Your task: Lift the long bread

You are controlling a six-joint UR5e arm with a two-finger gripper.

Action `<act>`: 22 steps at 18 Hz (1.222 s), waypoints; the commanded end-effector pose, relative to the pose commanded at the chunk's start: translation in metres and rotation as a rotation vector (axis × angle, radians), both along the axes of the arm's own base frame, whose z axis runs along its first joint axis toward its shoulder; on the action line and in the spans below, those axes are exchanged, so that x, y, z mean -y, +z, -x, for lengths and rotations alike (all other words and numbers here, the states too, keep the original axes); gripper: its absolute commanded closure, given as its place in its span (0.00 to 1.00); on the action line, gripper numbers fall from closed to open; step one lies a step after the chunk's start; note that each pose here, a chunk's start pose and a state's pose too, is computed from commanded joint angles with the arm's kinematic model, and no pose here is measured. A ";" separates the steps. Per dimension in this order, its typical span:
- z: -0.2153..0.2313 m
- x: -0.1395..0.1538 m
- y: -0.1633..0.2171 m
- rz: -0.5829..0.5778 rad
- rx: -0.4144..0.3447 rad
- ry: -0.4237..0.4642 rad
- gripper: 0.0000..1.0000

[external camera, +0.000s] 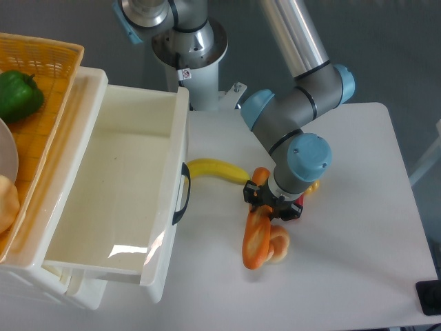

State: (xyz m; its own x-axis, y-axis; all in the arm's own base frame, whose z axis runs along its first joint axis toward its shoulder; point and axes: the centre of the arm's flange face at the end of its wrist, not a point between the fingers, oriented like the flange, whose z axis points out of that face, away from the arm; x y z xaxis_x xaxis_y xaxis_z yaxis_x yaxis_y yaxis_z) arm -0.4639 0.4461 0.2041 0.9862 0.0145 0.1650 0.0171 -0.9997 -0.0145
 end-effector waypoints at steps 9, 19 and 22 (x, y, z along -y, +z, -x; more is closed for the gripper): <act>0.005 -0.004 0.022 0.032 -0.005 -0.010 1.00; -0.011 -0.007 0.088 0.116 -0.004 -0.052 1.00; -0.013 -0.016 0.112 0.107 -0.056 -0.078 1.00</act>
